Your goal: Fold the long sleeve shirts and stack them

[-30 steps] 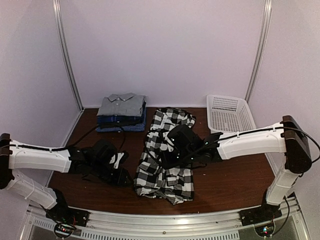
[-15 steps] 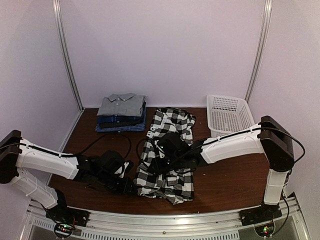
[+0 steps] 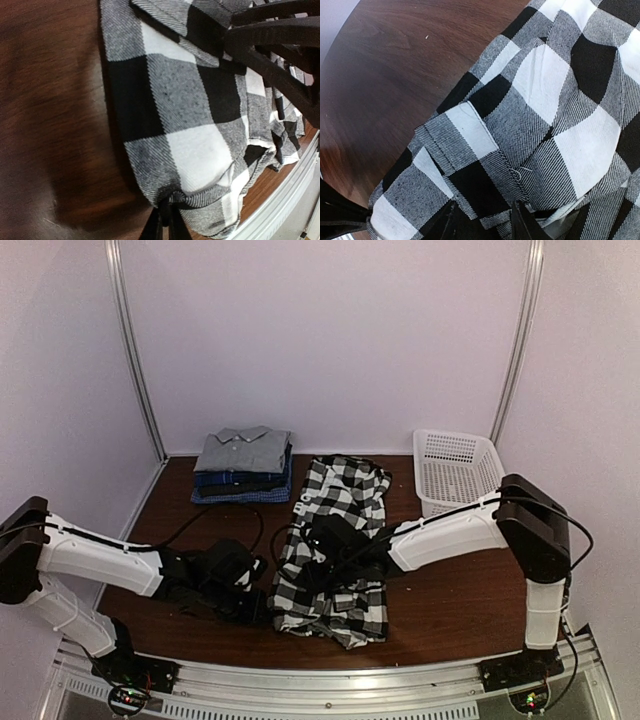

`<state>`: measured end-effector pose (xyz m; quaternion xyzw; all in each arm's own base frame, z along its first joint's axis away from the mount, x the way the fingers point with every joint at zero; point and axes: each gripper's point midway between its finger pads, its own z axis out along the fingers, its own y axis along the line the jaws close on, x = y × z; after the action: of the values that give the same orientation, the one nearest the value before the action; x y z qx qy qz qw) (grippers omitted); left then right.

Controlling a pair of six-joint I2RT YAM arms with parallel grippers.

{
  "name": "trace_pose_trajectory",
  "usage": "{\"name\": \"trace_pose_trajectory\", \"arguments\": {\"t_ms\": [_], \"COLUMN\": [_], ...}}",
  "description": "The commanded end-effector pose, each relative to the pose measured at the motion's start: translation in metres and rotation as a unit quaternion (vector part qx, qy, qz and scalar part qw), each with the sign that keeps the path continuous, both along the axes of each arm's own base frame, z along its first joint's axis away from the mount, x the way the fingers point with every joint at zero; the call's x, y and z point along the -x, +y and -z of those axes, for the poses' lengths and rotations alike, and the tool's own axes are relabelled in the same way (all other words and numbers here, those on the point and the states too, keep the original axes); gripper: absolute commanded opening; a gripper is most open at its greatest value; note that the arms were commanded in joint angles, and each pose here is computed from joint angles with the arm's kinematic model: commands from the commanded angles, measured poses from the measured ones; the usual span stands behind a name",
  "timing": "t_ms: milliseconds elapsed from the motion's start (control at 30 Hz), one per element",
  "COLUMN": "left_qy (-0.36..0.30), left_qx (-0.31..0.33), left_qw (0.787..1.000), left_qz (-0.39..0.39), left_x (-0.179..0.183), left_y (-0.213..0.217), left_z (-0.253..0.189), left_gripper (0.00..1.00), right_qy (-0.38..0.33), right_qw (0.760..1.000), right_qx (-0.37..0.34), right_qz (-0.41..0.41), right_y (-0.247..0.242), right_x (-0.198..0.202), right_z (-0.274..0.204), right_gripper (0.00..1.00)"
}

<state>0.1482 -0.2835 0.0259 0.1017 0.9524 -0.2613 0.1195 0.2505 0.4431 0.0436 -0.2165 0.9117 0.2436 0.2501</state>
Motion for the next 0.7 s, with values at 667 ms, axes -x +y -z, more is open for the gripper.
{"name": "trace_pose_trajectory", "arguments": {"t_ms": [667], "left_qy": [0.058], "left_qx": [-0.040], "left_qw": [0.994], "left_qz": [0.086], "left_x": [0.043], "left_y": [0.024], "left_z": [-0.033], "left_gripper": [0.32], "right_qy": [0.006], "right_qw": [0.998], "right_qx": [0.055], "right_qz": [0.012], "right_y": [-0.011], "right_x": [-0.011], "right_z": [0.017], "right_gripper": [0.34]}}
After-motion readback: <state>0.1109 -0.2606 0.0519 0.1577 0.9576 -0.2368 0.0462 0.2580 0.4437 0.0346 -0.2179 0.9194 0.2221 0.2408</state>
